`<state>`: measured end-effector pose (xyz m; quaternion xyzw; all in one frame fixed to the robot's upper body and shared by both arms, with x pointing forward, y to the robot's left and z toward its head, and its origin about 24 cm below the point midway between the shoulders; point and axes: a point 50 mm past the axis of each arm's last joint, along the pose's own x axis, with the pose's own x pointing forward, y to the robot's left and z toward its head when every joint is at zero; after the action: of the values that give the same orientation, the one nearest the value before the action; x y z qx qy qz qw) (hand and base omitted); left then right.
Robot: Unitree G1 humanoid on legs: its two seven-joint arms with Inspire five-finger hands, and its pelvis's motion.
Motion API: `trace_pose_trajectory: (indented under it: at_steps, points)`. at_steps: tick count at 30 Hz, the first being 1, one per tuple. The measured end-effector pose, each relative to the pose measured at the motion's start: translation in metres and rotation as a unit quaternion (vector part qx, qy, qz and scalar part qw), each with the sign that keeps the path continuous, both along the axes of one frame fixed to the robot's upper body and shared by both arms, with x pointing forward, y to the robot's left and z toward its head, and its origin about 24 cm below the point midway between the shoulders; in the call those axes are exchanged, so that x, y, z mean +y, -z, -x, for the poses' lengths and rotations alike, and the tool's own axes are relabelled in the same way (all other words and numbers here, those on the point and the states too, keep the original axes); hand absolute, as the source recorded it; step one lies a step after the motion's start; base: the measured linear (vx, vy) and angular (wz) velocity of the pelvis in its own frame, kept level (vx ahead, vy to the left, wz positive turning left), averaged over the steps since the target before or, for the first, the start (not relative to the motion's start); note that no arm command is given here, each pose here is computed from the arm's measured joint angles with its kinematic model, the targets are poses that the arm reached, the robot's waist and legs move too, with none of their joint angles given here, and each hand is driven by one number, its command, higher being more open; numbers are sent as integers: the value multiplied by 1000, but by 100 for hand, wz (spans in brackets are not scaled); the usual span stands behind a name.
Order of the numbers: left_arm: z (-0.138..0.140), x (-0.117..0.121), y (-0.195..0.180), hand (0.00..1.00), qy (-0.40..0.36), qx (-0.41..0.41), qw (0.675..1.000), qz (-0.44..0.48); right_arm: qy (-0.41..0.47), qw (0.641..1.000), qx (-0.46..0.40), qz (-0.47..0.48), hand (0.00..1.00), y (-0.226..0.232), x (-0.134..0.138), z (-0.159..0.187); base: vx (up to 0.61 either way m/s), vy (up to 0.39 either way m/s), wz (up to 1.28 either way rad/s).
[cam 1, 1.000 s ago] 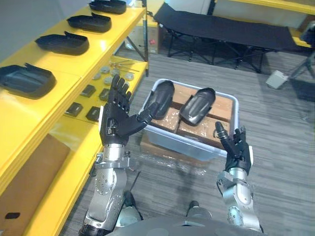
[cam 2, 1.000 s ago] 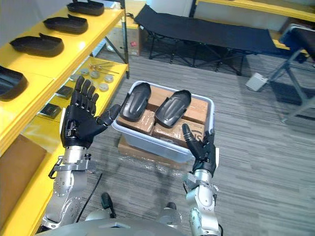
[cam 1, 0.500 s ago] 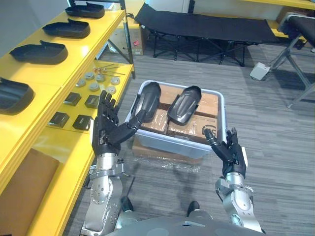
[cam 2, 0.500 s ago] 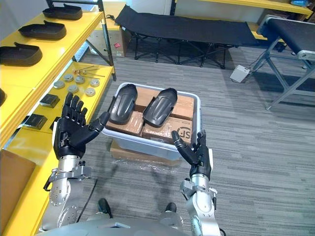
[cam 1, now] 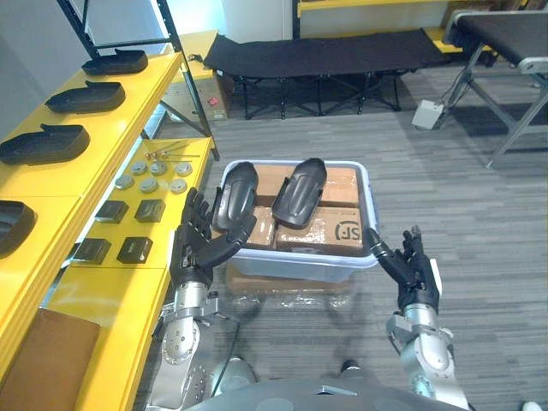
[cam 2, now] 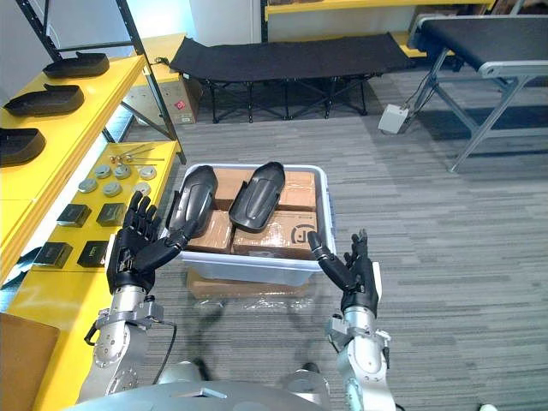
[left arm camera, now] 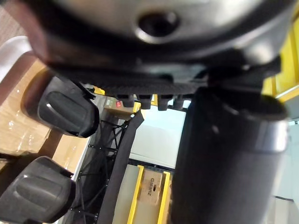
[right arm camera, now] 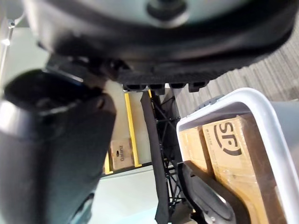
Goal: Walk over and take three plastic housings, then place them on the shelf
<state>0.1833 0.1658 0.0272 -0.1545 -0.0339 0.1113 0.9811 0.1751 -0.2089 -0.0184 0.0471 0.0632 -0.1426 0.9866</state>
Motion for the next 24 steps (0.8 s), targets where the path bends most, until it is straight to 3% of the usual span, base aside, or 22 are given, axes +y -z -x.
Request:
trace_pose_trajectory:
  at_steps: [10, 16, 24]
  points:
    - [-3, 4, -18, 100, -7, -41, 999, 2, 9, 999, -30, -7, 100, -9, 4, -15, 104, 84, 5]
    - [-4, 16, -31, 100, -28, -69, 997, -26, -15, 999, -33, -8, 100, -7, 32, -22, 164, 58, 27]
    - [-9, 22, -26, 100, -42, -55, 997, -31, -17, 999, -41, 16, 100, -13, 27, -28, 160, -186, 64]
